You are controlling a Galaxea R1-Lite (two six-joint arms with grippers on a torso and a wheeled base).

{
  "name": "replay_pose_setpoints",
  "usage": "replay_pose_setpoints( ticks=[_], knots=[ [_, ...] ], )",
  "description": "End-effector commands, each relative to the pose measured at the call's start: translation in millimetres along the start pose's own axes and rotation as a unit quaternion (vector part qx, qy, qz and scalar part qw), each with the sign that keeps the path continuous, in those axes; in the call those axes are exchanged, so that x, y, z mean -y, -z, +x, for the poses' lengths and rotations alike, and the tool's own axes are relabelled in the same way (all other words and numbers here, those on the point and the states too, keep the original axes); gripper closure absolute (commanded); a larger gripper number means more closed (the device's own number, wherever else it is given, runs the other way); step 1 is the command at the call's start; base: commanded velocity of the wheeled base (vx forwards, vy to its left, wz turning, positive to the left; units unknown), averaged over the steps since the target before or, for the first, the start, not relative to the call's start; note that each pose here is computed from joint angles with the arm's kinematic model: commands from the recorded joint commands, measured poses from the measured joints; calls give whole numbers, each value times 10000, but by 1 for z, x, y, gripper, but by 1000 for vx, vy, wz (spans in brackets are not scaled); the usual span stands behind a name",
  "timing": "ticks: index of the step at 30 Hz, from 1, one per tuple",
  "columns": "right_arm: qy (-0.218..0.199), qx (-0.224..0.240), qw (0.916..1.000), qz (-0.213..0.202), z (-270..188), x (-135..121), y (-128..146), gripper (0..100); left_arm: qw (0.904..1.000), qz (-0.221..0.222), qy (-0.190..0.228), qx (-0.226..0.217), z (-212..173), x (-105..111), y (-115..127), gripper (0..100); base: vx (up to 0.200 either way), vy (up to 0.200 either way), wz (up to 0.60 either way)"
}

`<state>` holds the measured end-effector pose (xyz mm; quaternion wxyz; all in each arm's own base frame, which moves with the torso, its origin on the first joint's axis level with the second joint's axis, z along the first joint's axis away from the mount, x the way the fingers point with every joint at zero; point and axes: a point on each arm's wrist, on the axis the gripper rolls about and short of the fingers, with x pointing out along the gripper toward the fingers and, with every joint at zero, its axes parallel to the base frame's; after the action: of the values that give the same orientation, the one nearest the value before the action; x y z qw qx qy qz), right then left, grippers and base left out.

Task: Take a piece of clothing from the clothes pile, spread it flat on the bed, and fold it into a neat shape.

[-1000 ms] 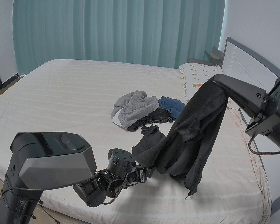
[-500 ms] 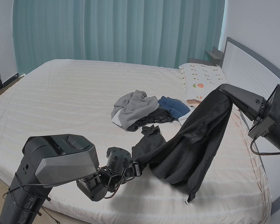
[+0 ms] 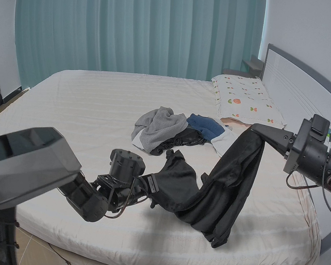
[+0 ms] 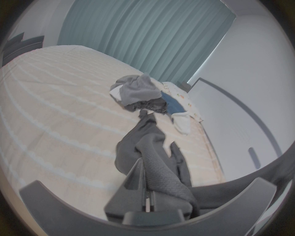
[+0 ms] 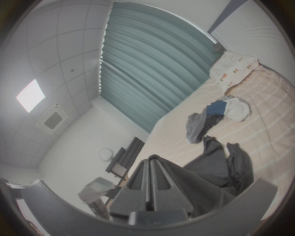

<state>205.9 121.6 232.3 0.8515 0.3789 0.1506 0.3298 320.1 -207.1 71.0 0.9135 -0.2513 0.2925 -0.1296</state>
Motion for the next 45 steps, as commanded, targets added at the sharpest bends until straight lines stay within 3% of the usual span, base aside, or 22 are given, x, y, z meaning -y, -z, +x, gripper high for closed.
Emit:
replay_pose_setpoints(
  ticks=[1, 4, 9, 11, 14, 18, 23, 25, 34, 39, 45],
  knots=[
    [366, 431, 9984, -44, 55, 35, -9, 100, 9950, -320, 693, 644, -84, 36, -57, 100, 0, 0, 0],
    [117, 1148, 9929, -286, 63, 19, -33, 100, 9916, -420, 818, 904, -109, 36, -70, 100, 0, 0, 0],
    [-61, 1433, 9888, -408, 66, 5, -48, 100, 9904, -624, 655, 1042, -129, 18, -78, 100, 0, 0, 0],
    [8, 1421, 9891, -391, 68, 9, -46, 100, 9906, -816, 532, 961, -129, 8, -73, 100, 0, 0, 0],
    [472, 1356, 9891, -319, 70, 24, -30, 100, 9892, -1156, 421, 794, -128, -1, -64, 100, 0, 0, 0],
    [1190, 1276, 9843, -283, 63, 47, -6, 100, 9899, -1292, 184, 560, -127, -15, -50, 100, 0, 0, 0],
    [1767, 1236, 9763, -169, 54, 82, -5, 100, 9900, -1358, 359, 132, -128, -22, -34, 100, 0, 0, 0],
    [1973, 1112, 9740, -100, 53, 92, 4, 100, 9865, -1583, 420, 83, -128, -23, -32, 100, 0, 0, 0],
    [1886, 1162, 9748, 241, 50, 96, 10, 100, 9836, -1748, 429, -152, -129, -28, -24, 100, -200, 0, 0],
    [2042, 944, 9739, 299, 48, 104, 22, 100, 9840, -1723, 350, -304, -126, -32, -17, 100, 0, 0, 0],
    [2005, 1017, 9740, 284, 47, 101, 20, 100, 9836, -1743, 363, -287, -125, -30, -17, 100, 0, 0, 0]
  ],
)
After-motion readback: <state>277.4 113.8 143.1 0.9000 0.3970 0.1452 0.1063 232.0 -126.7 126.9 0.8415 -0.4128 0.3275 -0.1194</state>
